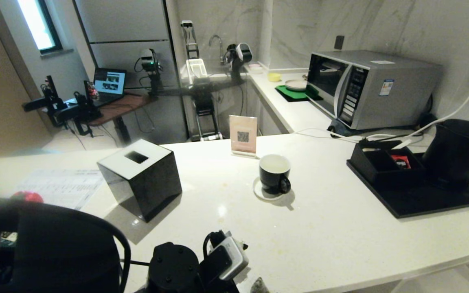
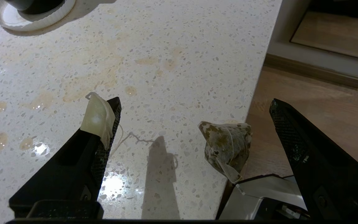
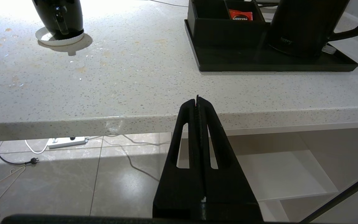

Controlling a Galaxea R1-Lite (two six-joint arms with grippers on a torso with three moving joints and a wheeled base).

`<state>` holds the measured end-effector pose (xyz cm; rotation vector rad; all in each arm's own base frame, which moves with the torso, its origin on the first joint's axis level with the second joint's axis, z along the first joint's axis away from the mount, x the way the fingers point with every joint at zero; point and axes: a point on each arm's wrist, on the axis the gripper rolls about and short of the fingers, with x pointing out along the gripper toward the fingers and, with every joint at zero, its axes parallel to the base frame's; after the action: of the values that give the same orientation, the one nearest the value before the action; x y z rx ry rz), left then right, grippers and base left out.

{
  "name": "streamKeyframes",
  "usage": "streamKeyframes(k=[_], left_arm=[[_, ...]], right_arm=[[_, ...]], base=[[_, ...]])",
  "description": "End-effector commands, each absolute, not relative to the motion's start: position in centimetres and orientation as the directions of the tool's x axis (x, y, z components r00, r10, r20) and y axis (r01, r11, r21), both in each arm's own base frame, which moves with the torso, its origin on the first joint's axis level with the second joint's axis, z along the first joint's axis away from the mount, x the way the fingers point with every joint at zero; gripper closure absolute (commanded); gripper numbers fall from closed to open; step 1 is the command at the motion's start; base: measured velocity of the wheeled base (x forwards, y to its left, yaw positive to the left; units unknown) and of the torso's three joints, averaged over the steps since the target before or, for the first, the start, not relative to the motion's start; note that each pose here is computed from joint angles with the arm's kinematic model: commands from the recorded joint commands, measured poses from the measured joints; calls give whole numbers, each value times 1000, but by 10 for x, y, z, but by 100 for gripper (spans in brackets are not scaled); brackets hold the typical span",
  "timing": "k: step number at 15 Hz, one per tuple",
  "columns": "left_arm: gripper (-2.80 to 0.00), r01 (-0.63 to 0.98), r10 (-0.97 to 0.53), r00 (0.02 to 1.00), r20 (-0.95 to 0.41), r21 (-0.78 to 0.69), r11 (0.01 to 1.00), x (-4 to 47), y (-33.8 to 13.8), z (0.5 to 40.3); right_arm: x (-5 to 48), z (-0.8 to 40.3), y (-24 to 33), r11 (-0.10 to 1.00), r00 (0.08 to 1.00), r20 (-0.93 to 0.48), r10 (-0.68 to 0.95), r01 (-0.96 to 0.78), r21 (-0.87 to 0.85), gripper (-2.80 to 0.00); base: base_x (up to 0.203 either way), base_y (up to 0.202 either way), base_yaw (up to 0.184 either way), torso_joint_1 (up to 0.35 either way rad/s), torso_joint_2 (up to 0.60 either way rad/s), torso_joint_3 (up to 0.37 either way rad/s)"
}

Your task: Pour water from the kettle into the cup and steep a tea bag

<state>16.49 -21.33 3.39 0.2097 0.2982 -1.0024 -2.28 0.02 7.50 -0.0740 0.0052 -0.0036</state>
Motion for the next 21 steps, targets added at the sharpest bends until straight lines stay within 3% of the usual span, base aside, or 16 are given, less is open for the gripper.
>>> streamKeyframes(k=[1, 21], left_arm=[[-280, 851, -807, 511, -297, 41, 524, 166, -215, 38], [-280, 854, -799, 500, -334, 34, 519, 165, -220, 26]], right_arm=[[-23, 75, 0, 997, 1000, -6, -3, 3, -75, 0], [-23, 75, 0, 997, 1000, -5, -3, 3, -75, 0]], base=[[0, 0, 0, 0, 0, 0], [0, 0, 0, 0, 0, 0]])
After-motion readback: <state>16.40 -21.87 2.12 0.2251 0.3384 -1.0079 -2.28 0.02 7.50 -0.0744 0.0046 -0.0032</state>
